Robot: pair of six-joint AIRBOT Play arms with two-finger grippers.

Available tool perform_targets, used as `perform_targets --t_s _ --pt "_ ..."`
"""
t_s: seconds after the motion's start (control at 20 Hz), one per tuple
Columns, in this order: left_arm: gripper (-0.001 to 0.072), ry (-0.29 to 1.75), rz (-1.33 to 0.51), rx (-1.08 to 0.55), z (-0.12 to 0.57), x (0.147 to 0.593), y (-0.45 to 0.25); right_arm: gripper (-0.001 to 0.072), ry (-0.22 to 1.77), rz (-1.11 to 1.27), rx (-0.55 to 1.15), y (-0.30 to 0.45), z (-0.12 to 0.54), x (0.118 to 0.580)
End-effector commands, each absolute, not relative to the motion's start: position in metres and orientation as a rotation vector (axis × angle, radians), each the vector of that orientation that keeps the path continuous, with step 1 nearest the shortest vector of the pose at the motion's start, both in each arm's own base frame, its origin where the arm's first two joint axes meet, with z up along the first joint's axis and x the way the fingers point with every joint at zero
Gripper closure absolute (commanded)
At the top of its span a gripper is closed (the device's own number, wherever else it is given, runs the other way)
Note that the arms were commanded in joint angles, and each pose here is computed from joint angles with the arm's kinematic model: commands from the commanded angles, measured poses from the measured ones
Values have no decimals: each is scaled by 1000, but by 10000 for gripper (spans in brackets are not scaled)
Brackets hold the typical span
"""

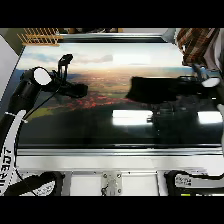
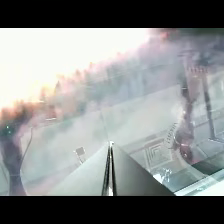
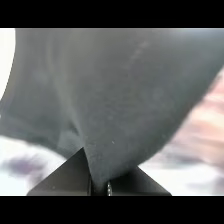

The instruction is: Fold the clothes and pants, and hang the long-sleeved shirts on hangers.

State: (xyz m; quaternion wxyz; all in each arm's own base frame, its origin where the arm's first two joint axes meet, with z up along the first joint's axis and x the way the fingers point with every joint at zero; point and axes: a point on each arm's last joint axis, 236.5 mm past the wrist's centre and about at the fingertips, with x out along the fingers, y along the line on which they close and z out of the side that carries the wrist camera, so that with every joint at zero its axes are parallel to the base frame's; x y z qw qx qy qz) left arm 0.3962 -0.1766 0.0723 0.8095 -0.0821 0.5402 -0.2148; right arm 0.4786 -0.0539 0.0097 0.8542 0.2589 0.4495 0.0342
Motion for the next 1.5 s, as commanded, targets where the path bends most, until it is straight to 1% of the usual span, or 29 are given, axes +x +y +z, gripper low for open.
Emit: perform_targets --t_s 0.0,0.15,0.25,0.4,0.55,0.75,0.8,0.85,0.9,0.95,1.05,1.1,1.15,1.2,1.3,1.45 --pt "700 1167 -448 -195 72 395 -177 702 893 -242 639 -198 27 418" --pt "700 1176 -432 -219 71 394 -177 703 815 -469 805 -274 31 365" --pt "700 1176 -434 -226 72 394 -178 703 816 -588 852 -295 24 331" --pt "701 1175 -449 -241 74 393 -184 703 888 -675 875 -276 5 297" --pt "701 1175 -454 -237 74 392 -186 702 964 -640 878 -230 -16 283" --pt "700 1182 -455 -234 73 390 -186 697 1079 -640 872 -201 -40 262" --pt "700 1187 -455 -233 73 389 -185 665 1100 -631 878 -197 -41 260" --pt "700 1191 -456 -232 72 388 -185 482 1115 -625 880 -194 -41 258" --pt "700 1191 -456 -232 72 388 -185 226 1137 -622 880 -191 -41 254" --pt "700 1190 -456 -232 72 388 -185 94 1168 -632 850 -194 -40 246" --pt "700 1191 -456 -232 72 388 -185 85 1209 -698 701 -216 -22 226" --pt "701 1190 -456 -232 72 388 -185 86 1180 -728 621 -230 -1 223" --pt "700 1189 -455 -232 73 389 -185 86 1100 -721 576 -236 25 232" --pt "700 1188 -456 -233 73 389 -186 86 994 -691 565 -233 50 248" --pt "700 1192 -456 -231 72 388 -185 86 812 -498 569 -189 99 289" --pt "700 1190 -455 -230 72 389 -185 86 698 -97 543 -75 148 335"
